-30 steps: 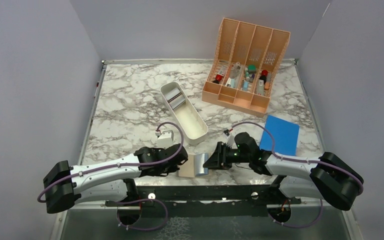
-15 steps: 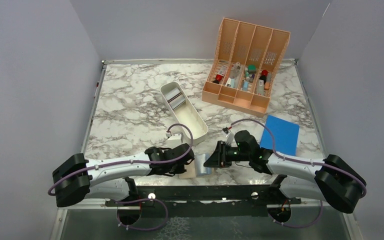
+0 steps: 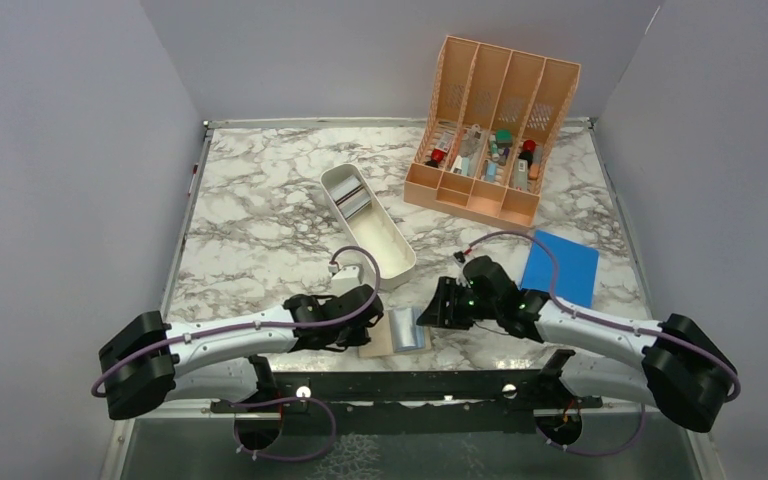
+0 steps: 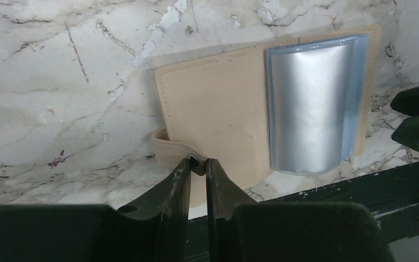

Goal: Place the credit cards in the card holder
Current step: Open the card holder at the center of the board.

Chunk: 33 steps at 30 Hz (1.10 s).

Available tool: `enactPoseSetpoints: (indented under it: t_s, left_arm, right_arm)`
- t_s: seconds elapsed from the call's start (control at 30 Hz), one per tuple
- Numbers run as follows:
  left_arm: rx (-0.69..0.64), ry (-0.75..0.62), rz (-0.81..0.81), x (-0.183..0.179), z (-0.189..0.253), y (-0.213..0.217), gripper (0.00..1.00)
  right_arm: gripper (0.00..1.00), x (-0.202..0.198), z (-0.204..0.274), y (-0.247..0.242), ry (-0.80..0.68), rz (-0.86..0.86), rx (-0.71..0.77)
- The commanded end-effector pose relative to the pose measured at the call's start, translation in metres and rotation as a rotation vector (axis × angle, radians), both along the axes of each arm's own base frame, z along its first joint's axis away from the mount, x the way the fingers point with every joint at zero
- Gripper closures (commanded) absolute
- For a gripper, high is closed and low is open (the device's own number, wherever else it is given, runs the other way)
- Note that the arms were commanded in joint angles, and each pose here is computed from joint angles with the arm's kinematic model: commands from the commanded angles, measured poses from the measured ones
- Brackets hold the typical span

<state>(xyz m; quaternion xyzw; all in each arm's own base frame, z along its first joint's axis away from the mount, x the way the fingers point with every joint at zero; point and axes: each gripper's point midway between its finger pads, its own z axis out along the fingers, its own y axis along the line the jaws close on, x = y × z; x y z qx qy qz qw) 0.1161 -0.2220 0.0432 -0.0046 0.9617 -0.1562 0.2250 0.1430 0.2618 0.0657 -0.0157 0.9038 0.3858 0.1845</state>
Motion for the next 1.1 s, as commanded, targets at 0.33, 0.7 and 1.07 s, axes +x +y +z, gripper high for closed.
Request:
enactPoseSetpoints:
  t_s: [0.33,0.7,1.07]
  left_arm:
    - [0.027,0.028,0.000,-0.001,-0.017,0.011,0.80]
    - [-0.035,0.040,-0.033,-0.002,-0.018,-0.006,0.80]
    - [-0.163,0.010,-0.086,0.003,0.003,-0.035,0.76]
  right_arm:
    - [0.59,-0.013,-0.017,0.019,0.050,0.072,0.156]
    - [0.83,-0.023,-0.002,0.037,0.073,0.163,0.279]
    - [0.98,-0.014,0.028,0.013,0.038,0.039,0.171]
